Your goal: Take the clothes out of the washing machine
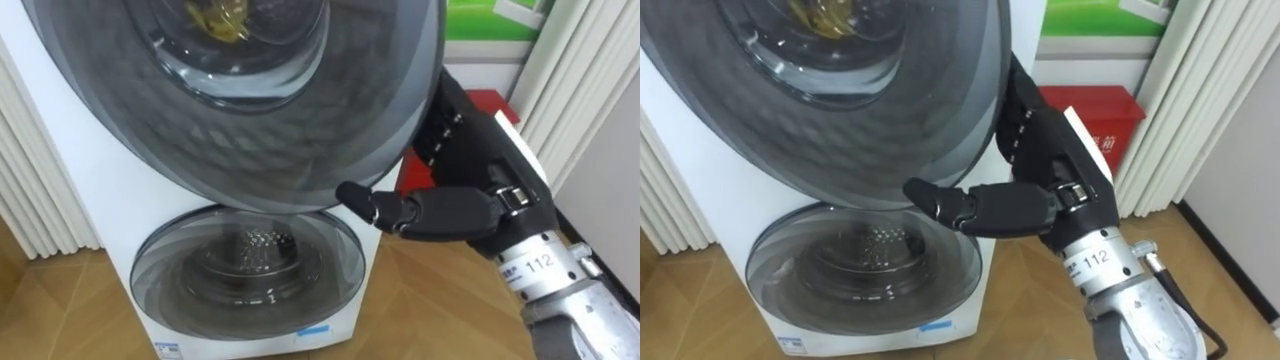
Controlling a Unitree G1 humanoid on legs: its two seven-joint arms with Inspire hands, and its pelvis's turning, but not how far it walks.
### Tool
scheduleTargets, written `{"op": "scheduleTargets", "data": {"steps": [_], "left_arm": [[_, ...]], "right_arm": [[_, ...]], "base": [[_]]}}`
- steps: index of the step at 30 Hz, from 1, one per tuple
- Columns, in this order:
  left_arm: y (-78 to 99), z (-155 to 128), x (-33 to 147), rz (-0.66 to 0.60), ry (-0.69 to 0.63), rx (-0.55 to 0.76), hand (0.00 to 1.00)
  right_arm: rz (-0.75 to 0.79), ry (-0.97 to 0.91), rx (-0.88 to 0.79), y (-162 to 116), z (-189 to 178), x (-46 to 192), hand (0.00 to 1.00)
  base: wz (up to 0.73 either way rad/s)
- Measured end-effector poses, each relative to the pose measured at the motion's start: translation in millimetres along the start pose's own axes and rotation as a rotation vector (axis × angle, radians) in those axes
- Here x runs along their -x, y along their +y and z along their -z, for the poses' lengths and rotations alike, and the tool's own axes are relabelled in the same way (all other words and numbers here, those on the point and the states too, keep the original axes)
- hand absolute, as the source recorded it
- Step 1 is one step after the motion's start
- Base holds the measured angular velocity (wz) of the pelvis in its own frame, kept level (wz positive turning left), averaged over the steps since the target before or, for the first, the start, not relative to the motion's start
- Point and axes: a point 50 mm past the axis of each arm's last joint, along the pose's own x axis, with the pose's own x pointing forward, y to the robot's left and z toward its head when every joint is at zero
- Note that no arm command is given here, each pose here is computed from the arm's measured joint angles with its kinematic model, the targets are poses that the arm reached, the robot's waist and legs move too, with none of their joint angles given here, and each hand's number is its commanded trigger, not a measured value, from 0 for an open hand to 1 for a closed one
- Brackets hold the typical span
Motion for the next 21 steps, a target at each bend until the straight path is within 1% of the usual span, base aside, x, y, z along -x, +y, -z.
{"op": "scheduleTargets", "data": {"steps": [7,21], "left_arm": [[-2.0,5.1,0.5,0.015,0.016,-0.024,0.0],[-2.9,3.8,1.2,0.017,0.009,-0.056,0.0]], "right_arm": [[-0.02,0.009,-0.024,6.3,3.8,-1.1,0.0],[-0.065,0.007,-0.043,14.2,5.1,-2.2,0.0]], "base": [[0.04],[0.05]]}}
